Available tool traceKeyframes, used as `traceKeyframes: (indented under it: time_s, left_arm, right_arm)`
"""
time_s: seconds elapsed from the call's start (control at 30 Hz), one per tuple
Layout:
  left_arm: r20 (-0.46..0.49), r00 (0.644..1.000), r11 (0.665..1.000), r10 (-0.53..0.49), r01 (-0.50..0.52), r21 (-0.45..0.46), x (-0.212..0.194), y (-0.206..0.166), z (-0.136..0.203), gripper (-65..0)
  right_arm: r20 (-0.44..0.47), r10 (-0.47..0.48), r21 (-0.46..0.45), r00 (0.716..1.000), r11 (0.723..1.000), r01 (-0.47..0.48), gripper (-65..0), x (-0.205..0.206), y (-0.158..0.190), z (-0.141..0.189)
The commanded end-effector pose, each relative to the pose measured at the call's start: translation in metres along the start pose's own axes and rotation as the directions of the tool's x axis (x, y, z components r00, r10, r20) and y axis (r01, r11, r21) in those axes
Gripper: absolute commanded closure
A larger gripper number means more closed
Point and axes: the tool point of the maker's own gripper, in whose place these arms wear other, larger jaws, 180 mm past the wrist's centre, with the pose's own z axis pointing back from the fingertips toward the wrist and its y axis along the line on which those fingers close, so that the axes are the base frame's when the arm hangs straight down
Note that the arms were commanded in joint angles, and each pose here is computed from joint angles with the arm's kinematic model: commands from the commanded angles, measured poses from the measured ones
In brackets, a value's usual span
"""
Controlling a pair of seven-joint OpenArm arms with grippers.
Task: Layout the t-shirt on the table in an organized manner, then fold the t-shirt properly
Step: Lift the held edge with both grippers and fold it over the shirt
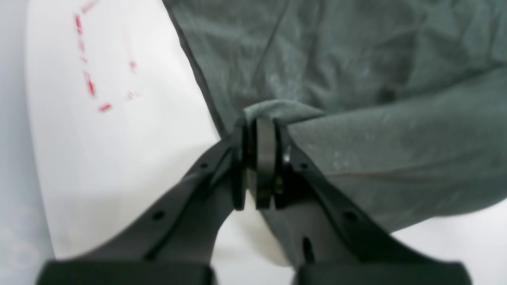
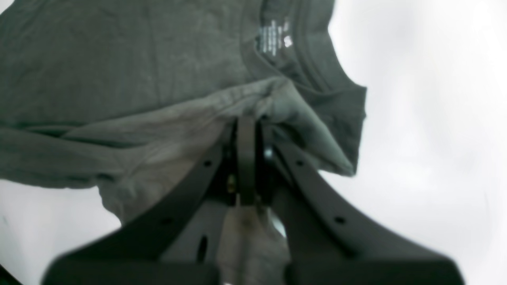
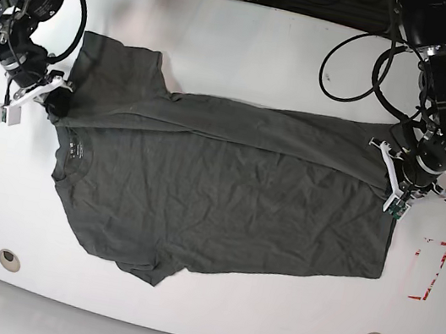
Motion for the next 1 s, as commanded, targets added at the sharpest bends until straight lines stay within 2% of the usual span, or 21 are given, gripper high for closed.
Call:
traceKeyframes:
  time_s: [0.0, 0.33, 0.6, 0.97]
  left_arm:
    - [0.021, 1.000, 1.000, -0.008, 0.007, 0.028, 0.007, 0.015, 0.002, -2.5]
    - [-0.001, 1.000, 1.000, 0.027, -0.027, 0.000, 0.005, 0.016, -0.015, -2.5]
    - [0.022, 0.999, 0.999, 0.043, -0.043, 0.003, 0.020, 0.024, -0.021, -2.5]
    - [0.034, 0.997, 0.997, 0.071, -0.071, -0.013, 0.034, 0.032, -0.035, -2.5]
  right_arm:
    - [0.055, 0.020, 0.002, 0.998, 1.000, -0.020, 0.0, 0.026, -0.005, 0.003]
    - [0.089, 0.008, 0.020, 0.996, 1.000, -0.009, 0.0, 0.047, -0.006, -0.004]
    - [0.137, 0.010, 0.031, 0.991, 0.999, -0.015, 0.0, 0.069, 0.000, -0.005]
    - [0.142, 0.009, -0.044, 0.990, 0.999, -0.003, 0.0, 0.074, -0.006, -0.014]
